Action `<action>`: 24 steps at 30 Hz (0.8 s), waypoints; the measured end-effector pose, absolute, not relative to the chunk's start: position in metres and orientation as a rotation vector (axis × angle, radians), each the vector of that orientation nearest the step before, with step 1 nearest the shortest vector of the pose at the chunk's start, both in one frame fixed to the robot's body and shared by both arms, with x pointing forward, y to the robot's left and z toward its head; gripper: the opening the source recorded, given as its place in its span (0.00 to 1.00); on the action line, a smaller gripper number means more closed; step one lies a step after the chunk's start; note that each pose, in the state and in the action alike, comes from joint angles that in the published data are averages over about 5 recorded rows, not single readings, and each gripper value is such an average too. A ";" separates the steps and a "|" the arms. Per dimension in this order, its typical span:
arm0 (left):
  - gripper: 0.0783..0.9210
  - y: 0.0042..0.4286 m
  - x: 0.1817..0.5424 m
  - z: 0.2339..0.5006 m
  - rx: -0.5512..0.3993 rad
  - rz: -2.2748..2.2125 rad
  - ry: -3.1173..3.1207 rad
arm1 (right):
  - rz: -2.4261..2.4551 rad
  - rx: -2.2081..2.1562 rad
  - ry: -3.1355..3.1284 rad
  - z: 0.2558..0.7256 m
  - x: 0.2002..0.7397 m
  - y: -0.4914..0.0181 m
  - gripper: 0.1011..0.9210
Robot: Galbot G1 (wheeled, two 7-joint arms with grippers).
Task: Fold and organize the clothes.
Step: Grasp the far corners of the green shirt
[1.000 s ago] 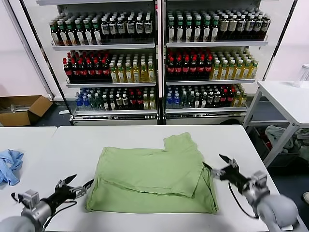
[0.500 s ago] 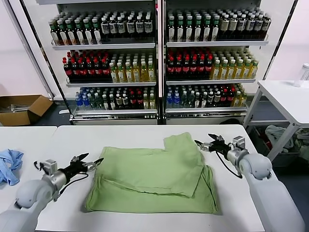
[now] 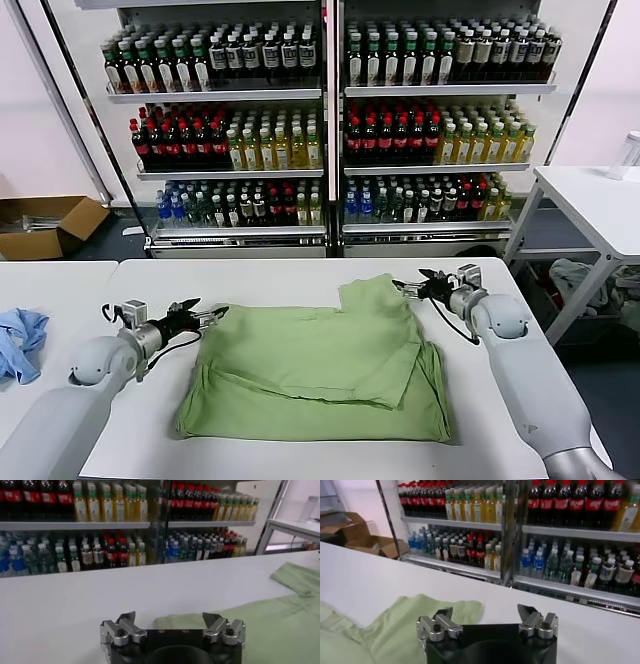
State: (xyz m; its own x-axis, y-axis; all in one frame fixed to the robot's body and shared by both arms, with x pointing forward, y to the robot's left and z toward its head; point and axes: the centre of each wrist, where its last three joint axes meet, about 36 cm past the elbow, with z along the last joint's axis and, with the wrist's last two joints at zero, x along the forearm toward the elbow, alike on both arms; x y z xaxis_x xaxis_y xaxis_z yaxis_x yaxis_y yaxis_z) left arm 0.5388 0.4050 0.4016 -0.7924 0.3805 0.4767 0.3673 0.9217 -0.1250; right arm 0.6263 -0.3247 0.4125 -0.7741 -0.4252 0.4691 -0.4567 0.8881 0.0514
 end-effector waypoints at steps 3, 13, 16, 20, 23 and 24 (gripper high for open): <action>0.88 0.401 0.544 0.399 -0.542 0.034 -2.560 | 0.085 0.644 -2.559 0.405 0.630 -0.318 0.88; 0.88 0.394 0.548 0.387 -0.547 0.031 -2.530 | 0.071 0.650 -2.542 0.396 0.641 -0.299 0.64; 0.86 0.392 0.548 0.384 -0.548 0.030 -2.525 | 0.068 0.660 -2.538 0.393 0.642 -0.292 0.54; 0.75 0.389 0.547 0.381 -0.553 0.032 -2.522 | 0.059 0.671 -2.533 0.389 0.640 -0.286 0.40; 0.65 0.388 0.545 0.379 -0.559 0.035 -2.519 | 0.054 0.678 -2.529 0.386 0.638 -0.282 0.29; 0.61 0.388 0.545 0.379 -0.561 0.036 -2.517 | 0.052 0.680 -2.528 0.386 0.637 -0.281 0.26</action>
